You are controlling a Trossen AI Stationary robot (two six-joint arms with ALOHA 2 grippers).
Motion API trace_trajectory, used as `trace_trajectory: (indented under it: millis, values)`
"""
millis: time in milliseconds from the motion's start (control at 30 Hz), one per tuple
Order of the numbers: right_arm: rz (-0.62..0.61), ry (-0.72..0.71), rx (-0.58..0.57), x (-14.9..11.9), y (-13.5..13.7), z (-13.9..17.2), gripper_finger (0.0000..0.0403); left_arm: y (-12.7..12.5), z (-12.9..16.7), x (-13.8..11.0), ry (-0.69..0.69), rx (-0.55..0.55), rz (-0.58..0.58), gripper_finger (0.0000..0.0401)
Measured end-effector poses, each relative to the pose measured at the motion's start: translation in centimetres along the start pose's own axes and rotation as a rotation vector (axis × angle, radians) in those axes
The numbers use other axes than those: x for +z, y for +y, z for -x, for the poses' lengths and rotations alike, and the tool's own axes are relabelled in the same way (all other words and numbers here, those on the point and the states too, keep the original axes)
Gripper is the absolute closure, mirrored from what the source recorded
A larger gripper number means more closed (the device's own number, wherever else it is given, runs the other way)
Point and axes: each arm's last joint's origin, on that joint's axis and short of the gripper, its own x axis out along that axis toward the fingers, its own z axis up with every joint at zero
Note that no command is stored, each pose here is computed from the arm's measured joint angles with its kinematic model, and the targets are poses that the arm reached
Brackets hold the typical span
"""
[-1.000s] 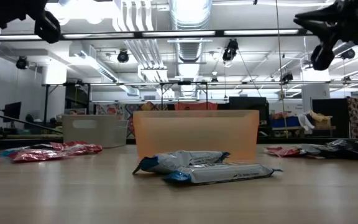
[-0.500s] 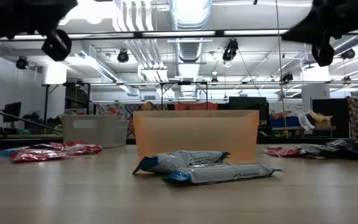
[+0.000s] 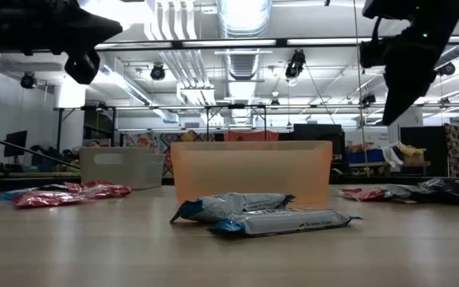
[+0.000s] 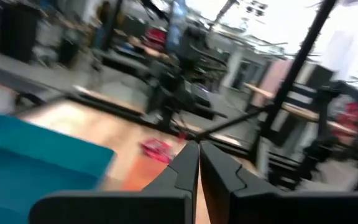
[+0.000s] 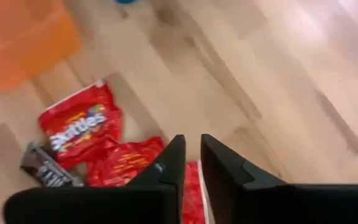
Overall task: Sort candy
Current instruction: Put the red candy into the blue bin
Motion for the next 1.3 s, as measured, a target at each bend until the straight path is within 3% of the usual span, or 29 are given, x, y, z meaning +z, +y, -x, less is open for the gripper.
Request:
trace_trajectory:
  millis: [133, 333, 600, 1067, 1300]
  values:
    - [0.077, 0.049, 0.017, 0.3, 0.6, -1.1, 0.0305, -0.2, -0.2, 1.1, -0.034, 0.051, -0.044, 0.0401]
    - [0.257, 0.003, 0.126, 0.1, 2.0, -2.6, 0.0259, -0.4, -0.3, 1.6, -0.012, 0.060, -0.062, 0.0401]
    - [0.273, -0.074, 0.180, -0.8, 3.2, -5.3, 0.0257, -0.3, -0.5, 1.3, 0.009, 0.069, -0.105, 0.0401]
    - [0.224, -0.010, 0.166, -2.2, 4.3, -10.3, 0.0257, -0.3, -0.6, 1.2, 0.017, 0.071, -0.113, 0.0401]
    - [0.230, 0.035, 0.144, -2.5, 4.6, -11.9, 0.0289, -0.3, -0.8, 1.0, 0.032, 0.075, -0.116, 0.0401]
